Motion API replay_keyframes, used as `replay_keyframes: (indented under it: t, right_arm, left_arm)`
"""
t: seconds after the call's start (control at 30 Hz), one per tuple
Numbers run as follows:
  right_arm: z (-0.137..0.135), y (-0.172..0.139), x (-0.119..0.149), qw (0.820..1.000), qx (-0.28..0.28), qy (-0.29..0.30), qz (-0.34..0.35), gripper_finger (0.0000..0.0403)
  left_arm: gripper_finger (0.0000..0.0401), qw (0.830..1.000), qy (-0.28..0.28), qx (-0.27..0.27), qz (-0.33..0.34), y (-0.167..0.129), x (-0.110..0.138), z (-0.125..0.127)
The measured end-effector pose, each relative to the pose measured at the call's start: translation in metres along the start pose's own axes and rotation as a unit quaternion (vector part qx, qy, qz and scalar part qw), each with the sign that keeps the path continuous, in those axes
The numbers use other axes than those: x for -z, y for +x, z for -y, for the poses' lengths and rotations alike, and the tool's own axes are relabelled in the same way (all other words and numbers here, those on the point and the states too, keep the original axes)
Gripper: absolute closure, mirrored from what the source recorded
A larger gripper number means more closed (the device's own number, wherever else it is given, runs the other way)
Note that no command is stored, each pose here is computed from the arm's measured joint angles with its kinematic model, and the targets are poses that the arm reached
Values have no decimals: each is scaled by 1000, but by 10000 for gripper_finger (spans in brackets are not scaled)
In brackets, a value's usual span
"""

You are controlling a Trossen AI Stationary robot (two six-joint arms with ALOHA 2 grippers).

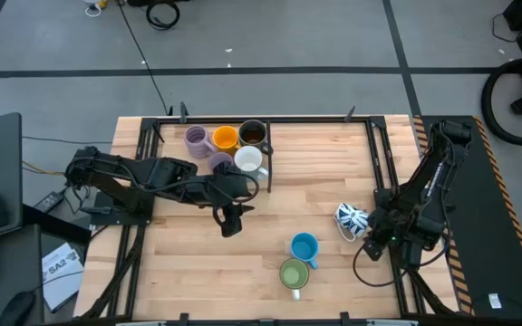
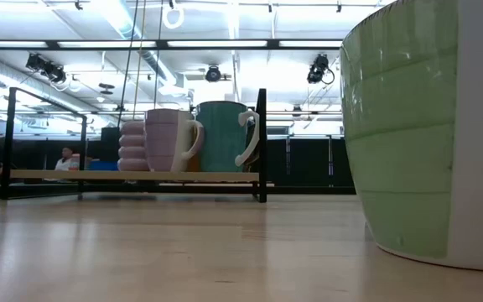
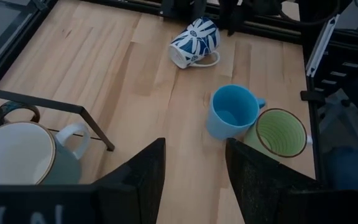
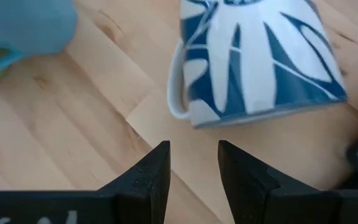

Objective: Place coffee mugs
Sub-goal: Put the patterned blue mug on the shelf

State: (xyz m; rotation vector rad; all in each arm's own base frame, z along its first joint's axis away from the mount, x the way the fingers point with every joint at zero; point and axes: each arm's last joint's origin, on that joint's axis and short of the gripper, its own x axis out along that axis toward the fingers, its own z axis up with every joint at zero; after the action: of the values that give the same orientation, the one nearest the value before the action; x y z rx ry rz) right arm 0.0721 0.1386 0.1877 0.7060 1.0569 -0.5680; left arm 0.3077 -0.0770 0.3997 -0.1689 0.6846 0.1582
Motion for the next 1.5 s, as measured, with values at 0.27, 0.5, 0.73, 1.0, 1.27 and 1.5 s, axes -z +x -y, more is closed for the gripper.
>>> replay_keyframes:
  t: [0.27,0.5,0.73,1.0,1.27,1.5]
  right_arm:
    - [3,10,2,1000,-22,6,19,263]
    - [9,19,0,998,-29,12,62,263]
    - [14,33,0,995,-45,24,80,263]
    - [25,50,-3,995,-36,34,89,263]
    - [34,59,-5,990,-41,27,132,277]
    - [33,58,-6,986,-54,14,155,343]
  left_arm:
    - [227,1000,0,-1,0,0,0,0]
    - [227,1000,0,-9,3,0,0,-1]
    - [227,1000,0,-11,4,0,0,-1]
    - [227,1000,0,-12,5,0,0,-1]
    - [227,1000,-1,-12,7,0,-1,-1]
    - [227,998,56,-5,26,0,-5,1]
